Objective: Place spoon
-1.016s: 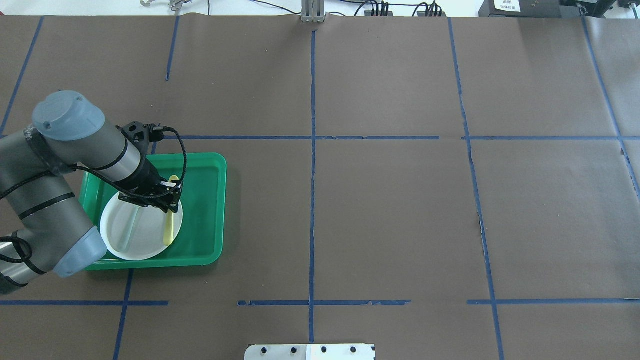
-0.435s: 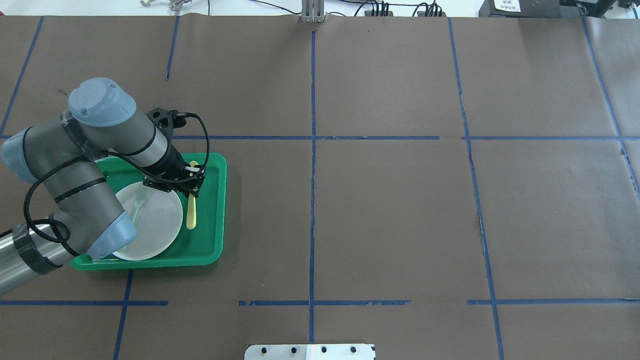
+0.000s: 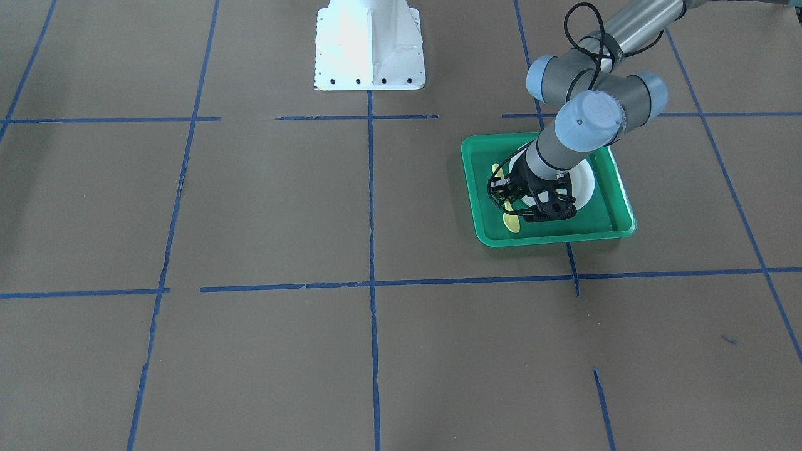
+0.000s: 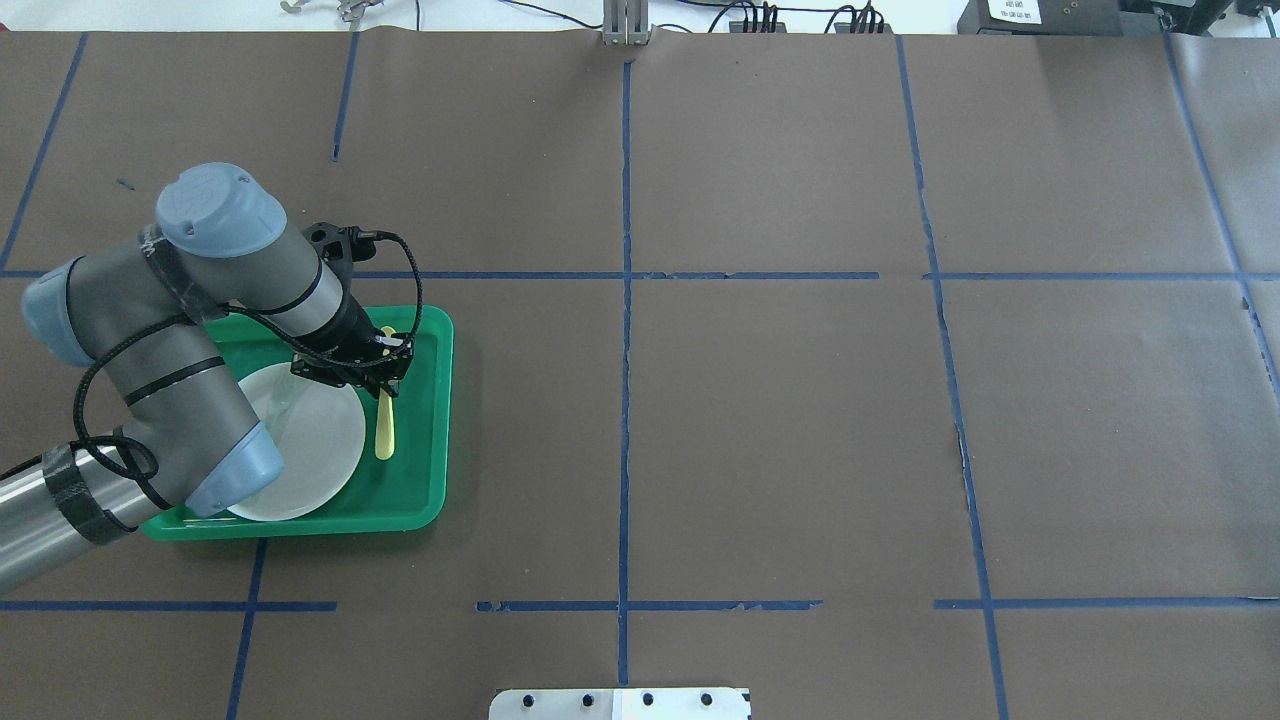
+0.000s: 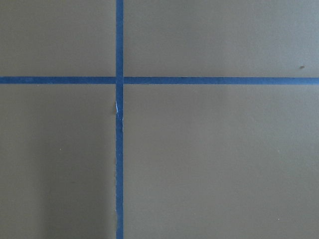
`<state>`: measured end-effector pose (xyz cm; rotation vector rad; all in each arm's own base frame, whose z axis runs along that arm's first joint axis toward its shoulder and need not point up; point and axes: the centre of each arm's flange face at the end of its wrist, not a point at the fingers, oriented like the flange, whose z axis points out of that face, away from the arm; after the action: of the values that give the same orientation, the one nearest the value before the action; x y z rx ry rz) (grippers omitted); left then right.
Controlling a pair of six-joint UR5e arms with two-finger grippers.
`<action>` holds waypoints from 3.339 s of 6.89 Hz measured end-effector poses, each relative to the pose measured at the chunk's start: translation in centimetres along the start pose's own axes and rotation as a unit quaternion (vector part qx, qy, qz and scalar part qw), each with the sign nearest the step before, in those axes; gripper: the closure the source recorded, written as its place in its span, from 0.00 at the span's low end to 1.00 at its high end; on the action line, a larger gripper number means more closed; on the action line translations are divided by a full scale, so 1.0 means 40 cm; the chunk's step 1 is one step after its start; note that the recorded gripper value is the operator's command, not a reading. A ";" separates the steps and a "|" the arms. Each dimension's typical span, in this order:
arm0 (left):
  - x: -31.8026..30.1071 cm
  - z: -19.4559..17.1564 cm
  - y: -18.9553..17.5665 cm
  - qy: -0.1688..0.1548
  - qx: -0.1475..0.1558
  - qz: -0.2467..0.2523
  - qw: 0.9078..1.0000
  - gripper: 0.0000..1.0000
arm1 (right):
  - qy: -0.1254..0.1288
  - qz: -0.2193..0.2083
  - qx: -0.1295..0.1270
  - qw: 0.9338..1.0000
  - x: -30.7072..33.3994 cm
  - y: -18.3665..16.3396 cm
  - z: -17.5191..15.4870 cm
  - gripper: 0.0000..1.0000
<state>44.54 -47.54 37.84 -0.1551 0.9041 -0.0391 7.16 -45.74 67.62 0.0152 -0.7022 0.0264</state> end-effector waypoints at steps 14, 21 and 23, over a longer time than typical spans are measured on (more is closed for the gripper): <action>-1.147 -0.813 -0.273 -0.074 0.120 0.130 0.981 0.00 | 0.000 0.000 0.000 1.000 0.000 0.001 0.000 0.00; -1.228 -0.748 -0.180 -0.073 0.117 0.128 0.982 0.00 | 0.000 0.000 0.000 1.000 0.001 0.001 0.001 0.00; -1.220 -0.754 -0.186 -0.072 0.113 0.125 0.983 0.00 | 0.000 0.000 0.000 1.000 0.000 0.001 0.001 0.00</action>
<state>-9.08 -53.61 58.67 0.1667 0.7621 0.1019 7.16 -45.70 67.65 0.0145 -0.7027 0.0266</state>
